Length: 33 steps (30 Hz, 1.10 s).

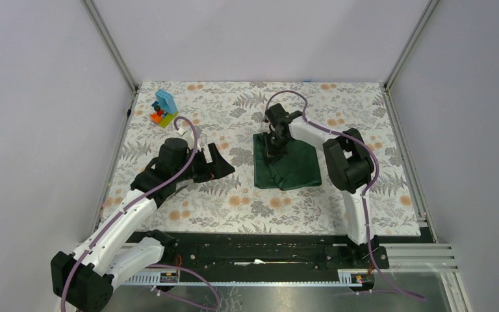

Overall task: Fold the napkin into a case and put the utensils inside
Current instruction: Fold the rectangle-folded napkin at the center of the board.

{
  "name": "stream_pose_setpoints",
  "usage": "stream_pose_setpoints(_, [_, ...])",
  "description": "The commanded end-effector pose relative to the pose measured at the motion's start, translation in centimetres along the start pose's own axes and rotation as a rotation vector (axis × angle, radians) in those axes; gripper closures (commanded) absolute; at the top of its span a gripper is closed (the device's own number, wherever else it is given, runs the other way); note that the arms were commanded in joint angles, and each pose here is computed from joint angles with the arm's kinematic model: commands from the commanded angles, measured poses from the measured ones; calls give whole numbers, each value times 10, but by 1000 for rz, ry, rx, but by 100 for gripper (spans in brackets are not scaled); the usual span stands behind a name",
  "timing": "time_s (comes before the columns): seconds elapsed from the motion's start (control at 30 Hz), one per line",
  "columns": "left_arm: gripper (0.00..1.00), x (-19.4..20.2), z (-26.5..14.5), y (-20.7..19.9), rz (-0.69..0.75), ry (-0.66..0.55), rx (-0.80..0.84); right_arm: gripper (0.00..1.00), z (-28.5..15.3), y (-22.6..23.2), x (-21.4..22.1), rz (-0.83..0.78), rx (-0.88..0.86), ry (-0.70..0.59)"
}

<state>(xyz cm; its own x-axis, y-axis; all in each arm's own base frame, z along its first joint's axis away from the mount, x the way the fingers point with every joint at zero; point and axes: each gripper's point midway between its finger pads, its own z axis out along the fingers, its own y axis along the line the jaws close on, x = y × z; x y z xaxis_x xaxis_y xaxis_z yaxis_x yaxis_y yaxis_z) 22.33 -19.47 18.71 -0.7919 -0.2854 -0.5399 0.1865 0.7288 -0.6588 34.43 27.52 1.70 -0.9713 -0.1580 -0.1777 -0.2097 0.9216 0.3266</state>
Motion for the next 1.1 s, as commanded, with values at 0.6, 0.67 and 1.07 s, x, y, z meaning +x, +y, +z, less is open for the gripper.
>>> stream_pose_setpoints(0.6, [12, -11, -7, -9, 28, -48, 18, 88, 3, 7, -16, 38, 18, 4])
stream_pose_setpoints(0.67, [12, -11, -6, -9, 27, -47, 18, 86, 3, 7, -16, 38, 17, 5])
stream_pose_setpoints(1.07, [12, -11, -5, -8, 22, -46, 18, 55, -52, 55, -52, 9, -164, -111])
